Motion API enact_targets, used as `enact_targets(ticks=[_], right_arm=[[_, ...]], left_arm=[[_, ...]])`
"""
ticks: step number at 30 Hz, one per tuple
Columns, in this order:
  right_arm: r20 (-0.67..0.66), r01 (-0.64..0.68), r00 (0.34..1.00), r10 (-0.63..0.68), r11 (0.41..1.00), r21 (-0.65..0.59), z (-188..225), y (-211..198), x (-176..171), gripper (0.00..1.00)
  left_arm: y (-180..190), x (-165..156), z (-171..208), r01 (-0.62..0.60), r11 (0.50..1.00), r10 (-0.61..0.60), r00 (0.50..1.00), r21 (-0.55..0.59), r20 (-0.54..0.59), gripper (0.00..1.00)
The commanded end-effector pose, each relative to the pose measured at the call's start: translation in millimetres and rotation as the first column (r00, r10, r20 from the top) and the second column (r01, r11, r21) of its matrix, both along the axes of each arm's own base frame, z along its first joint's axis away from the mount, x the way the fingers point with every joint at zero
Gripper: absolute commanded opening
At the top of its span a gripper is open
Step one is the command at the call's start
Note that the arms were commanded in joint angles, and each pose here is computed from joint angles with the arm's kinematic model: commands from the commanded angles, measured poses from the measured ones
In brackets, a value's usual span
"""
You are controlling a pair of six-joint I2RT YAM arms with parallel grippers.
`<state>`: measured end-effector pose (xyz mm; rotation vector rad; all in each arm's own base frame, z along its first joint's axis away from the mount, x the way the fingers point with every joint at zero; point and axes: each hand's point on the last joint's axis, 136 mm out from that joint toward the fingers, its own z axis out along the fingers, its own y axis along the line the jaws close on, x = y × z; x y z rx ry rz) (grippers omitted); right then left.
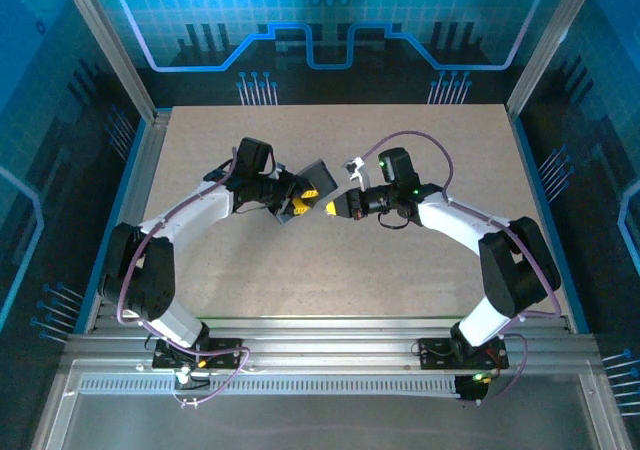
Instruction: Unlock the padlock with the key
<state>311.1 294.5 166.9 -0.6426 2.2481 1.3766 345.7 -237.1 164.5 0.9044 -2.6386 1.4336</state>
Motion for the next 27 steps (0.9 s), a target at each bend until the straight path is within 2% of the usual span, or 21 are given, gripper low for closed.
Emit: enact_targets(ticks=[1,17,27], right_arm=[[-0.012,-0.042,0.999,0.042,0.999,0.017,5,5,-11,0.00],[-0.037,-0.064,0.997,0.065,0.997,0.038,4,17,-13,0.00],[-0.038,-0.026,0.999,0.029,0.998,0.054,6,19,-5,0.00]], left_arm=[[3,-1,20,0.022,1.000,-0.022,0.997,-0.003,0.080,0.10],[3,0,23,0.017,1.000,-0.017,0.995,-0.006,0.095,0.10],[4,-2,20,0.015,1.000,-0.014,0.996,-0.006,0.091,0.10]])
